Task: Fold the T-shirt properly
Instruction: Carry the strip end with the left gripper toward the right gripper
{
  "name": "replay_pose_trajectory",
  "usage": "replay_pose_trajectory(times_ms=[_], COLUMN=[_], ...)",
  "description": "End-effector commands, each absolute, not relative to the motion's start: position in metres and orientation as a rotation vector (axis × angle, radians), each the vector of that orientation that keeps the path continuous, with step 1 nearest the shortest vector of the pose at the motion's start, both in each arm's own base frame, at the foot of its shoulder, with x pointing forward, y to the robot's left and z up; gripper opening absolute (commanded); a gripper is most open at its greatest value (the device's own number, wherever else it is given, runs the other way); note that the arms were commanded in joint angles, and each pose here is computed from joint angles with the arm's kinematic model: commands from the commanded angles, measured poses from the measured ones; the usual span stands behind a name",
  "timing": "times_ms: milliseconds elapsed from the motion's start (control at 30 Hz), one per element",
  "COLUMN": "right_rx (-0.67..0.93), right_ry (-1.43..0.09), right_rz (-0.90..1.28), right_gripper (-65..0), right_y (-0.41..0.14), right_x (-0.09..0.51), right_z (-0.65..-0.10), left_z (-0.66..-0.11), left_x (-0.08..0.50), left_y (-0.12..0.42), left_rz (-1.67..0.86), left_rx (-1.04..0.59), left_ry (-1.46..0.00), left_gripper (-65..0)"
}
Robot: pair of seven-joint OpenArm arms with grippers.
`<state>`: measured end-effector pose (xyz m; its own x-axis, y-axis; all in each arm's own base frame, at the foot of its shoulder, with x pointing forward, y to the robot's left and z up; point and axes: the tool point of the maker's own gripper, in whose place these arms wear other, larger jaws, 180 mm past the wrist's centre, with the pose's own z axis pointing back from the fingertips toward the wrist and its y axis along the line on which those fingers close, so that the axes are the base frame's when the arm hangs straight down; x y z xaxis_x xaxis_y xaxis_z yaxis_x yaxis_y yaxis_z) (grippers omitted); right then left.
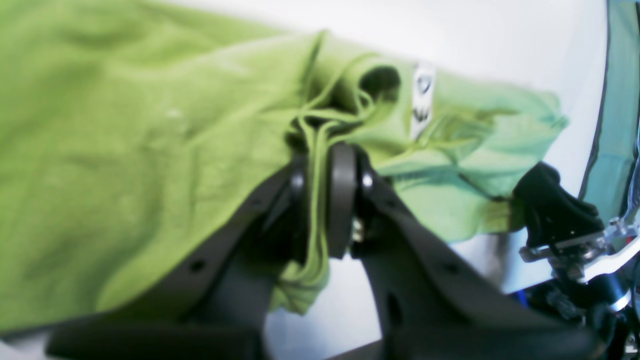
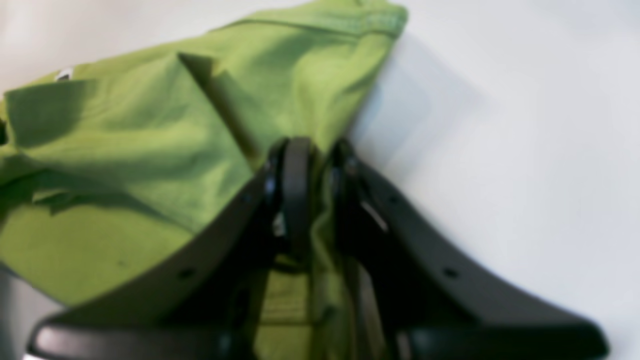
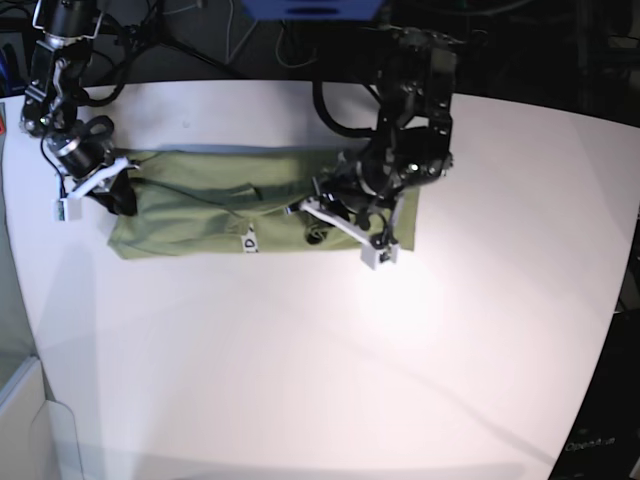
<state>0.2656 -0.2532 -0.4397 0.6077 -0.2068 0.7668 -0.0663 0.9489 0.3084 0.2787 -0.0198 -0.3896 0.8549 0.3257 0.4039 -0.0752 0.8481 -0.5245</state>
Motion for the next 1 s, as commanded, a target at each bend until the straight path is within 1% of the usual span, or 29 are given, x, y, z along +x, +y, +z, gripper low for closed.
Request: replay_pose_trajectory(times_ms=[0,267,367,500,633,967], right_rx=[0.296,0.297,0.297,0.297,0.297,0.297], right_ry=[-0.850,-0.849,-0.847,-0.846,-0.846,-0.846], right_rz=[-0.050,-0.051,-0.051,-0.051,-0.051,-0.051], right_gripper=[-57.6,-57.6,-57.6,-57.6,-57.6,-57.6], right_y=[-0.255,-0.255,-0.255,-0.255,-0.255,-0.255], right_x=[0.256,0.255,0.255,0.254,0.254,0.254], right_z=[-0.449,-0.450,-0.450,-0.450,-0.450,-0.450], left_z=[-0.375,-0.365,-0.364,-0.355,-0.358,-0.352], left_x=[0.291,0.303,0.302,0.302,0.302,0.309], left_y=[-0.025,-0.026,-0.029,-0.048,-0.048,-0.049], left_rz=[0.226,0.266,0.270,0.212,0.271,0.275], left_rx=[-0.555,-0.598,-0.618,-0.640,-0.619,-0.618], left_ry=[-0.559,-0.633,-0.627,-0.632,-0.605,-0.617], left_gripper=[-63.3,-63.3,-63.3,-63.3,-63.3,-63.3])
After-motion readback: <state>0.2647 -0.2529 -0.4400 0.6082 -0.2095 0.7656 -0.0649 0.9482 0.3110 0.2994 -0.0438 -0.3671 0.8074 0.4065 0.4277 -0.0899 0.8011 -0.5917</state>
